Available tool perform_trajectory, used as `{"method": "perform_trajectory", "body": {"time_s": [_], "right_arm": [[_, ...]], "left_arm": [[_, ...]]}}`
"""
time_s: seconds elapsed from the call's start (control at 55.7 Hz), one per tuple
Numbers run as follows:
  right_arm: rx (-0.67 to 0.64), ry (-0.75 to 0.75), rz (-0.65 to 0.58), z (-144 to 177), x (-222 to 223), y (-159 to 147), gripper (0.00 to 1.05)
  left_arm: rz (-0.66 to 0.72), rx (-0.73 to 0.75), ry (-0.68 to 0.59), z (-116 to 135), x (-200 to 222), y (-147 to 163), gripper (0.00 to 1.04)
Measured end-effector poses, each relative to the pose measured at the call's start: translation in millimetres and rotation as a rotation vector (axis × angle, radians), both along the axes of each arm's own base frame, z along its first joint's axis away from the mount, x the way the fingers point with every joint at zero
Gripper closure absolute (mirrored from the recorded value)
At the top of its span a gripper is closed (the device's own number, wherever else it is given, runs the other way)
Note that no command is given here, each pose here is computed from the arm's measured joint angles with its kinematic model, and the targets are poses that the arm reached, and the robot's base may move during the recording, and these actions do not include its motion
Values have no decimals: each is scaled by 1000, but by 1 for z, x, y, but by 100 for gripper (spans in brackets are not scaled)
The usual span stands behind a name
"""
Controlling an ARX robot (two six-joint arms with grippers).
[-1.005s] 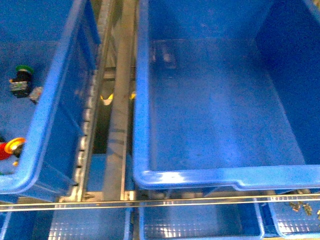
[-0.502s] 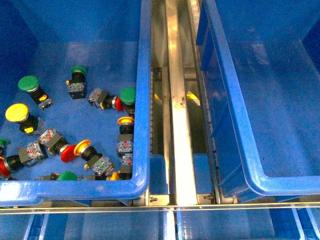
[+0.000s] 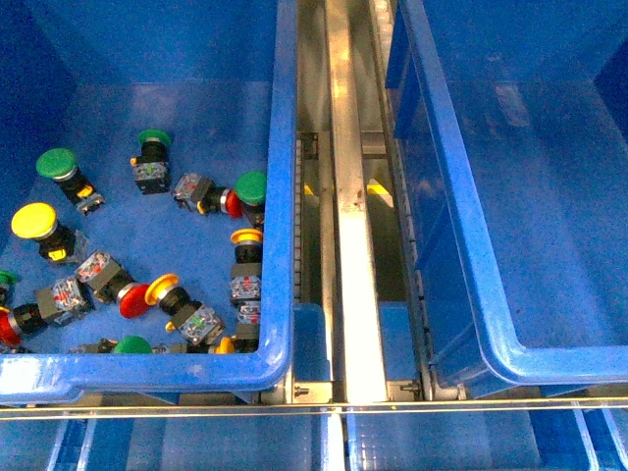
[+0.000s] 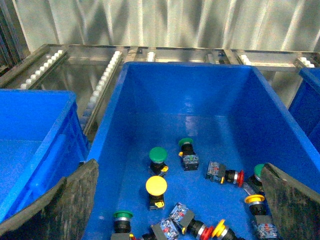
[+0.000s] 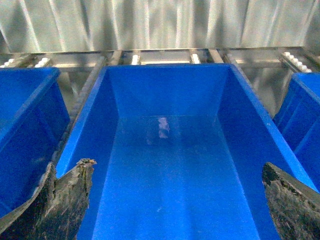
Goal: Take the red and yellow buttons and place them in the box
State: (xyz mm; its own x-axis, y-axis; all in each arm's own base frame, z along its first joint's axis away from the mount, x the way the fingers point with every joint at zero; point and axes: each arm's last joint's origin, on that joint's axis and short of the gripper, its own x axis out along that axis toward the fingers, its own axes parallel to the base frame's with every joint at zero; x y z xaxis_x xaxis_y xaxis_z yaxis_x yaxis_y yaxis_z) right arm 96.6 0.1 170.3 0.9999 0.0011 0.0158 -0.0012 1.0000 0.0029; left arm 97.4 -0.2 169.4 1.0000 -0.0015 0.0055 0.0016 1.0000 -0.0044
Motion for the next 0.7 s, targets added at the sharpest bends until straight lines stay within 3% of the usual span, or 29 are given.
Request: {"method": "perform_trajectory", "body": {"time_s": [0.161,0.269,0.323,0.574,0.7], "right_arm": [[0,0,0,0,0,0,6],[0,0,2,0,0,0,6],[0,0,0,0,0,0,6],[0,0,-1,0,0,0,6],[0,0,-1,0,0,0,6]], "left_arm": [[-11,-3,13,0,0,0,8],[-190,-237,531,5,9,-2,8],[-183,-310,625,9,21,-2,8],[-107,-413,621,33,100,-11,8],[1,-442,697,20,147,-12,8]]}}
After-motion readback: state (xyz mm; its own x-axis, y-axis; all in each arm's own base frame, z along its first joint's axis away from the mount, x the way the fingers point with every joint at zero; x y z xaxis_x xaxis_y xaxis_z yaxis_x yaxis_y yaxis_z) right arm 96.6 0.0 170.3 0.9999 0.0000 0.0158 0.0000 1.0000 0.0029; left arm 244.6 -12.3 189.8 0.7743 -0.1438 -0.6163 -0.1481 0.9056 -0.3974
